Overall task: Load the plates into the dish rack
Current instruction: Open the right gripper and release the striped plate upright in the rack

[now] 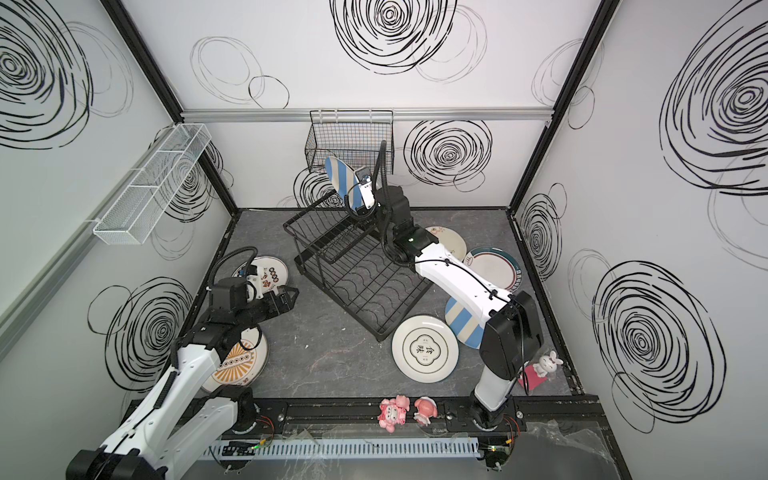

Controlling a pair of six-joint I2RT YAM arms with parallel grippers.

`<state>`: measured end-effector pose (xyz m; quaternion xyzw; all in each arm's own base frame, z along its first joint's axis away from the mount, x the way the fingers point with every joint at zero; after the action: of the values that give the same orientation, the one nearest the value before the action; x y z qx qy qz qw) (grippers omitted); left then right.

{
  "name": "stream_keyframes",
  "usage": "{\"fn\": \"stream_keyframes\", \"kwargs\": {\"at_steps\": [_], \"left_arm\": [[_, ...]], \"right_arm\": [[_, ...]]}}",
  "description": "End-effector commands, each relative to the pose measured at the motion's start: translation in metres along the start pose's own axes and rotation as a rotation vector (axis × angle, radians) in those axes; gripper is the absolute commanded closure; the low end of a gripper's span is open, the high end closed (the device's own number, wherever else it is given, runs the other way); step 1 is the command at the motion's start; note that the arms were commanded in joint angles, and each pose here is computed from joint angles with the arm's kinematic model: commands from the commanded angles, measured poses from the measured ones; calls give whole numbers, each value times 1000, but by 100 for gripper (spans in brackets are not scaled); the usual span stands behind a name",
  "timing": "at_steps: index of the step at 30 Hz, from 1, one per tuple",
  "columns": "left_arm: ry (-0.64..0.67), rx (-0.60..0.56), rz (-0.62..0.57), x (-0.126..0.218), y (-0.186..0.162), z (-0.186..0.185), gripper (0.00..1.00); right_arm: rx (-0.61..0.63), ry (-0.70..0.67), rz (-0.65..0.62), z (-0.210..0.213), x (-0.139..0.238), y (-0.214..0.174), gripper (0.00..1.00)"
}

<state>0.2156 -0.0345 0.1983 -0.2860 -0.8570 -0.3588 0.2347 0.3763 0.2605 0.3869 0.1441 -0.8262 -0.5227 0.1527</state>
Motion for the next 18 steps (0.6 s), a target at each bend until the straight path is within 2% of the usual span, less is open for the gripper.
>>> {"fn": "stream_keyframes", "kwargs": {"at_steps": [1, 18], "left_arm": [[-25, -11, -25, -1, 3, -4, 4], [5, 11, -32, -1, 3, -1, 4]], "right_arm": [[-7, -45, -87, -8, 2, 20, 100], [8, -41, -25, 2, -15, 3, 100]]}}
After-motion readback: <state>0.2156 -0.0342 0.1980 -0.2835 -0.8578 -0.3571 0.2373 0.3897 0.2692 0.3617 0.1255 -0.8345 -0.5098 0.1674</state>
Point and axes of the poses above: each gripper's point midway between its finger pads, its own x axis back along the fingers, its own z axis along the line the jaws close on, y = z × x, the point moved 9 cm from there along x, back along the fingers, and after that the axes turned 12 degrees about x, right-handed, at the moved point
